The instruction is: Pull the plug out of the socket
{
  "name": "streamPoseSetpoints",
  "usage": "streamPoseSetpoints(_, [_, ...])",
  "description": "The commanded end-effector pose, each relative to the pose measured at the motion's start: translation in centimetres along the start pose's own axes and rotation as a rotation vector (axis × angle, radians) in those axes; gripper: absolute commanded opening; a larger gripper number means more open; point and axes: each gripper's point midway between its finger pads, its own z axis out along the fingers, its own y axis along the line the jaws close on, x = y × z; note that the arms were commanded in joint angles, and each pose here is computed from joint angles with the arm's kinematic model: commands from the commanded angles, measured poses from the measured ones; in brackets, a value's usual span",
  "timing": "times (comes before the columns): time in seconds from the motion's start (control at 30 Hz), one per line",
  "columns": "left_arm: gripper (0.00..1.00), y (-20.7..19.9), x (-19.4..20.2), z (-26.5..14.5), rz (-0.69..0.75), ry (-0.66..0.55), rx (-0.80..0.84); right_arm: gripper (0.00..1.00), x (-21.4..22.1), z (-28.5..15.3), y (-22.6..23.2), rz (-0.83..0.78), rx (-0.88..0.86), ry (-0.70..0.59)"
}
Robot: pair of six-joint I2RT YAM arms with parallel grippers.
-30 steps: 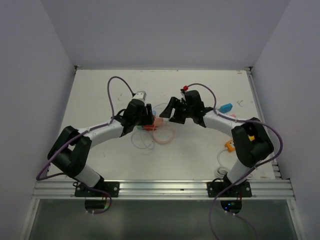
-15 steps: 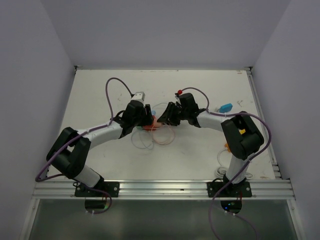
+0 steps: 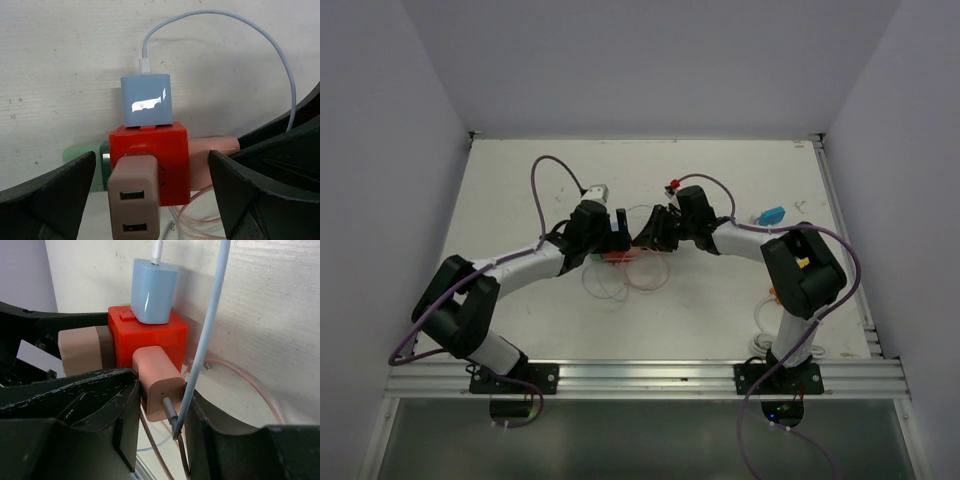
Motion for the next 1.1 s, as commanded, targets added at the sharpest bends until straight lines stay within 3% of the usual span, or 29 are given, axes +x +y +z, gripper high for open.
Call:
streamPoseSetpoints(0.0, [0.98, -0.5, -2.0, -1.0, -0.027, -0.015, 0.005, 0.0, -1.4, -0.8, 3.3, -0.133, -0.084, -0.023])
streamPoseSetpoints(0.4, [0.97, -0.6, -3.2, -1.1, -0.059, 0.05, 0.01, 0.0, -1.7, -1.2, 4.5, -0.277, -0.053, -0.033])
streamPoseSetpoints(0.87, [0.83, 0.4, -2.2, -0.3, -0.078, 0.099, -0.038, 0.0, -1.4, -1.1, 5.4, -0.331, -0.047, -0.045])
streamPoseSetpoints(1.07, [0.72, 0.4, -2.0, 0.2, -0.082, 0.106, -0.039, 0.0, -0.8, -0.7, 5.5, -0.323, -0.068, -0.03])
